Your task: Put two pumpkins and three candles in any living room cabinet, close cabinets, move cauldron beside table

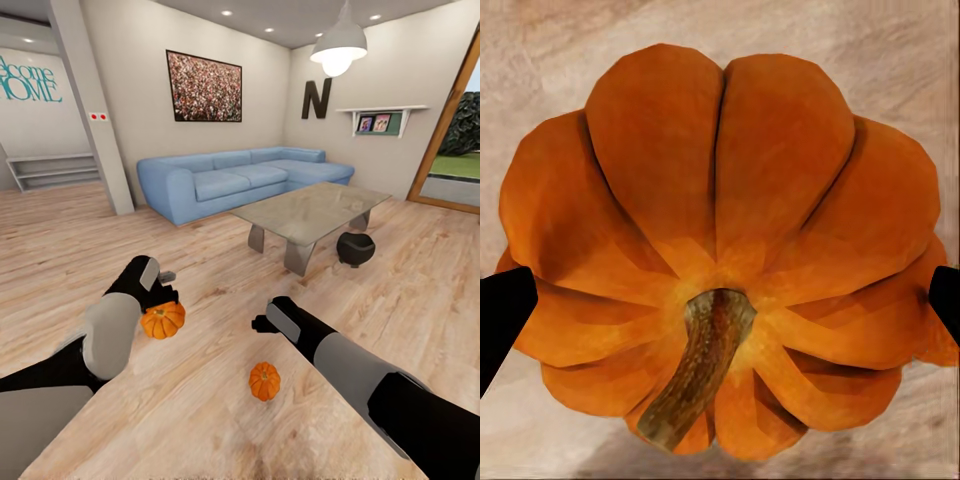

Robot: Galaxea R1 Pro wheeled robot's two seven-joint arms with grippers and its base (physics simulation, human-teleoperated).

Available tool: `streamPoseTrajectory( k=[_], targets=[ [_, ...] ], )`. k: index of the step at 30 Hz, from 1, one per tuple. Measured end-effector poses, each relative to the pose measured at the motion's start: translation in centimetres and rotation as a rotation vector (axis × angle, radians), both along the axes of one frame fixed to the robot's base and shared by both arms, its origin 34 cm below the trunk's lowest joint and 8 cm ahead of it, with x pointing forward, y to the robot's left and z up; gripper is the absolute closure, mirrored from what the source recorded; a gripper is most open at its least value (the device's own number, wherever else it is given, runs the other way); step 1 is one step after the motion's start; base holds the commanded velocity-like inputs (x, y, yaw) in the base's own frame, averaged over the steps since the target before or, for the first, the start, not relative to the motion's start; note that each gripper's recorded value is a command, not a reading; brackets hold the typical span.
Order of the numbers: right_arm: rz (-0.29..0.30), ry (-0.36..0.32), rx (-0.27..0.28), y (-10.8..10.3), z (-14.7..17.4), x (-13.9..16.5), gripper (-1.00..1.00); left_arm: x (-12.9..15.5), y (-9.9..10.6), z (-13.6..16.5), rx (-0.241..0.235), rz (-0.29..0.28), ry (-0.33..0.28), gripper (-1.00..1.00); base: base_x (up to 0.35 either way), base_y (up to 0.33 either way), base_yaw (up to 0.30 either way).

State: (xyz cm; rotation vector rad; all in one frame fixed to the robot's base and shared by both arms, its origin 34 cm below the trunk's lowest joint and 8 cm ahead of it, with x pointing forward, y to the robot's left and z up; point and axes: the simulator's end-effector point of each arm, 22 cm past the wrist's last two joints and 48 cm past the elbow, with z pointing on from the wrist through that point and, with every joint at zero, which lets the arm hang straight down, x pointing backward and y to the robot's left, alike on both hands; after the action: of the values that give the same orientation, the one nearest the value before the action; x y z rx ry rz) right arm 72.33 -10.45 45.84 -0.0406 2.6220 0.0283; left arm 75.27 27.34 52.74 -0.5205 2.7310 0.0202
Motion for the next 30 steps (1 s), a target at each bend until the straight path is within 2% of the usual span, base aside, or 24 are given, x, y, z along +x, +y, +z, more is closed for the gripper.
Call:
streamPoseTrajectory(
  k=[2, 5, 8, 12, 14, 15, 19, 22, 26, 30],
  targets=[
    [-0.007, 0.012, -0.007, -0.6, -0.8, -0.1, -1.00, 0.9, -2.1, 0.8, -0.032, -0.048, 0.024, 1.00, 0.000, 0.000, 0.000],
    [-0.015, 0.029, -0.013, -1.3, -1.8, -0.2, -1.00, 2.3, -4.2, 3.2, -0.045, -0.112, 0.038, 1.00, 0.000, 0.000, 0.000],
    [-0.016, 0.043, -0.015, -1.4, -2.7, -0.3, -1.00, 3.7, -4.2, 5.4, -0.036, -0.136, 0.031, 1.00, 0.000, 0.000, 0.000],
    [-0.017, 0.060, -0.017, -1.6, -3.8, -0.3, -1.00, 4.9, -2.8, 6.5, -0.032, -0.122, 0.020, 1.00, 0.000, 0.000, 0.000],
    [-0.018, 0.068, -0.018, -1.7, -4.3, -0.4, -1.00, 5.2, -2.3, 6.4, -0.049, -0.107, 0.018, 1.00, 0.000, 0.000, 0.000],
    [-0.018, 0.070, -0.018, -1.8, -4.5, -0.4, -1.00, 5.6, -2.0, 6.6, -0.093, -0.083, 0.009, 1.00, 0.000, 0.000, 0.000],
    [-0.016, 0.075, -0.015, -1.6, -5.3, -0.2, -1.00, 5.8, -1.3, 5.6, -0.123, -0.058, 0.018, 1.00, 0.000, 0.000, 0.000],
    [-0.011, 0.054, -0.008, -1.4, -5.0, 0.5, -1.00, 6.0, -1.3, 4.7, -0.134, -0.050, 0.027, 1.00, 0.000, 0.000, 0.000],
    [-0.025, 0.009, -0.019, -2.9, -3.4, 3.1, -1.00, 6.1, -1.2, 3.5, -0.135, -0.048, 0.042, 1.00, 0.000, 0.000, 0.000],
    [-0.041, -0.009, -0.029, -4.3, -2.8, 4.7, -1.00, 6.2, -1.2, 2.3, -0.137, -0.046, 0.058, 1.00, 0.000, 0.000, 0.000]
  ],
)
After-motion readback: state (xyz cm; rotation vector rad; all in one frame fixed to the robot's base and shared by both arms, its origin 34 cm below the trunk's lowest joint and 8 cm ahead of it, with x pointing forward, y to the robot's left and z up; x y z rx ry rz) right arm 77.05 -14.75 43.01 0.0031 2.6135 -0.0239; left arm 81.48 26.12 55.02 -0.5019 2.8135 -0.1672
